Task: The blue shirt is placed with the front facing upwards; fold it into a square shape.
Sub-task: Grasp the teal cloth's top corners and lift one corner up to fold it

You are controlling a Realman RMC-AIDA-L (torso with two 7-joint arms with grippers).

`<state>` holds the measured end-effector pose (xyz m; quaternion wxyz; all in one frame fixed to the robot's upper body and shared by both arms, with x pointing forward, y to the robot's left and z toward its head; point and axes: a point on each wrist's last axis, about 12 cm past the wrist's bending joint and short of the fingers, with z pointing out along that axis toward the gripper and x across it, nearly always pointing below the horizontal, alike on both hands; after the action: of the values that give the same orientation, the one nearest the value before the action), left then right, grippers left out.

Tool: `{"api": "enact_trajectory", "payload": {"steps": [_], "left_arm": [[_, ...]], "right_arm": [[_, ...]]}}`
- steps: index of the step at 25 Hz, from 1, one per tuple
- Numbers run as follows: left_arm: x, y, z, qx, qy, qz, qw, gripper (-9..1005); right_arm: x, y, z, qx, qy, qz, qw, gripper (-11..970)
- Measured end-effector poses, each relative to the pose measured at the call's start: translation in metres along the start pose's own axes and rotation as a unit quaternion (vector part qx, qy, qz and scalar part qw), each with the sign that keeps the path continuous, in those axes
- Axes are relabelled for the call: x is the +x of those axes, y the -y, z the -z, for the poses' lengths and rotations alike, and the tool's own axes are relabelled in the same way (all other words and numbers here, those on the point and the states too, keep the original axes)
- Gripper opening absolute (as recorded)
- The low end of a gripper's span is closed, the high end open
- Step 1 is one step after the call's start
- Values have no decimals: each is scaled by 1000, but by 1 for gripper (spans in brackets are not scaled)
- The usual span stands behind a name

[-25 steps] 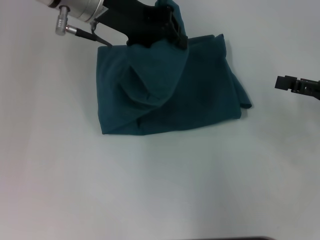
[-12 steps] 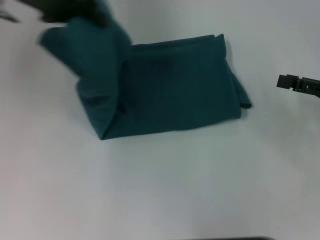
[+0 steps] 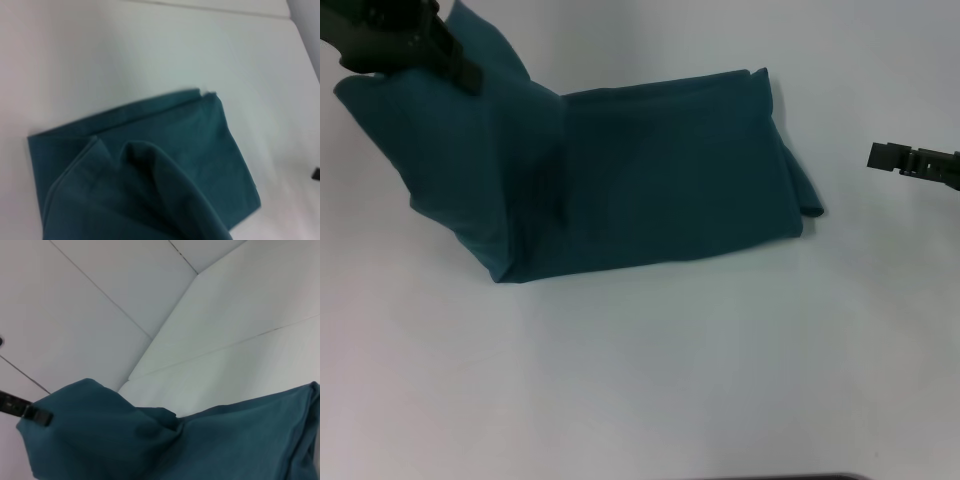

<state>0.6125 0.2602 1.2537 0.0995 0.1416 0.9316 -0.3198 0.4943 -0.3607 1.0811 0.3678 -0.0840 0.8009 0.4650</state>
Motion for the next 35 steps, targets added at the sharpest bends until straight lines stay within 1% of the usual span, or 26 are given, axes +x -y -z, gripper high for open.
{"api": "enact_trajectory", "payload": {"steps": [3,12,16,20,22,24,26,29,32,35], "left_arm": [[0,1,4,1,-3,-5,1000,58],[9,-16,12,7,21,19,1000,58],[14,-23,10,8,23,29,999,58],[19,-30,15,14,38,39,998,58],[20,-32,17,20,46,41,998,58],[21,-34,22,26,55,42,997,58],[22,-35,26,30,61,43,997,58],[22,-35,32,40,72,41,996,58],[21,-35,37,51,81,37,995,57],[21,-35,39,55,87,36,994,57]], "right_arm": [[0,0,-2,0,0,1,1000,840],[0,1,-4,6,-4,1,1000,841],[2,4,-6,17,-12,-1,1000,834],[2,1,-15,8,-15,5,1000,821],[1,-3,-28,-6,-23,19,1000,815],[-2,-11,-51,-29,-33,36,998,808],[-5,-18,-77,-48,-40,49,997,802],[-4,-28,-125,-73,-58,72,993,792],[-1,-36,-163,-79,-87,95,989,782],[-2,-48,-189,-86,-114,105,984,773]]}}
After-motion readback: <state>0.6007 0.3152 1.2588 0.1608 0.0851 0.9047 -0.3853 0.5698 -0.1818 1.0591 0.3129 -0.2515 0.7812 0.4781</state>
